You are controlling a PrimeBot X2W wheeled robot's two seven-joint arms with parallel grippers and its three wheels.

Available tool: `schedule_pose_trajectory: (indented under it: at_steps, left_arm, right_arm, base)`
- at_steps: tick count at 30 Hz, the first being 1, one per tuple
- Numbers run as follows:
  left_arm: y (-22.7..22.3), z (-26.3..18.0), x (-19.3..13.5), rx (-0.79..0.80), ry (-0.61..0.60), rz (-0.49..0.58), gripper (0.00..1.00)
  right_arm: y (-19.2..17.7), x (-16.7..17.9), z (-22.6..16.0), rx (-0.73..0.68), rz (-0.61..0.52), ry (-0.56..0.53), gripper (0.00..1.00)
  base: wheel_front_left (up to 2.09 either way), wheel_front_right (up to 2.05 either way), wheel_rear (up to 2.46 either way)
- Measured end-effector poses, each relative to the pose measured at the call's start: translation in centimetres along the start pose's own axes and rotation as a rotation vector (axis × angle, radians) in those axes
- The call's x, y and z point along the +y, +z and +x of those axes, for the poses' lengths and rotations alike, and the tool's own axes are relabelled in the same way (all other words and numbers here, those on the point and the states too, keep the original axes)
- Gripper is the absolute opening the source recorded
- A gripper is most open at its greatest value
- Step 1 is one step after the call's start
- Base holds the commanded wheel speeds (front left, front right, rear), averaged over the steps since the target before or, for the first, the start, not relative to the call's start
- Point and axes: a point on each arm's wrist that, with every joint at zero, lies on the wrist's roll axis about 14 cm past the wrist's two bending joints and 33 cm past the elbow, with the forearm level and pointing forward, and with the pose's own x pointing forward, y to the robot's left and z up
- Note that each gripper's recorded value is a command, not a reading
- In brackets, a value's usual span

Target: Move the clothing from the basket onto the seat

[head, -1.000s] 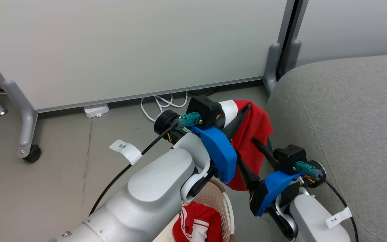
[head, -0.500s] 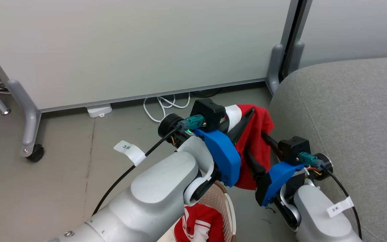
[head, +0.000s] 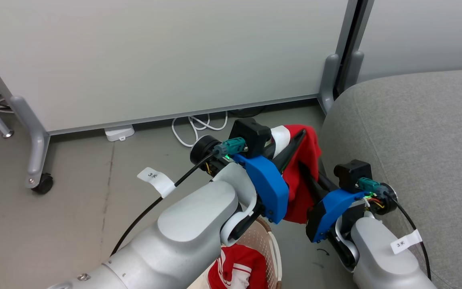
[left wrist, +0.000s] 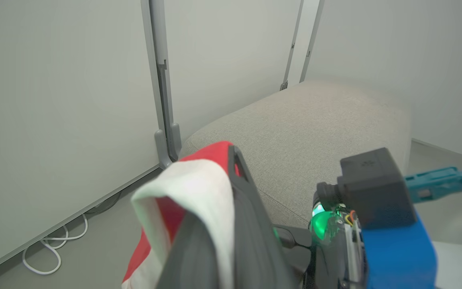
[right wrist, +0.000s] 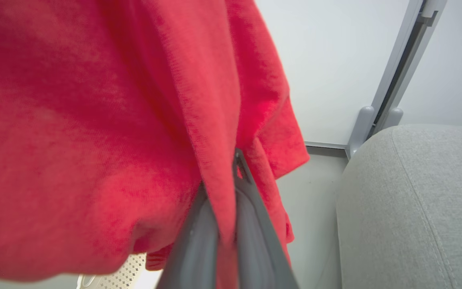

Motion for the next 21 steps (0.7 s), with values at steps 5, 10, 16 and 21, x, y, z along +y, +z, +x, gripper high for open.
schedule_pose_trajectory:
  at_steps: [5,10,16,21]
  left_arm:
    - [-0.2,0.0,0.1,0.002,0.004,0.001,0.54]
    - [-0.3,0.0,0.4,0.000,0.018,0.008,1.00]
    - [-1.8,-0.8,0.9,0.003,0.045,-0.024,1.00]
    - [-3.7,-2.1,2.4,0.002,0.091,-0.051,1.00]
  right_arm:
    - [0.0,-0.1,-0.1,-0.002,0.011,-0.003,0.00]
    - [0.4,-0.2,-0.1,-0.018,0.024,-0.010,0.00]
    - [1.5,-1.1,0.2,-0.055,0.046,-0.038,0.00]
    - [2.6,-1.8,0.5,-0.093,0.052,-0.056,0.00]
  base:
    - [0.00,0.00,0.00]
    - [0.00,0.00,0.00]
    - [0.00,0.00,0.00]
    - [0.00,0.00,0.00]
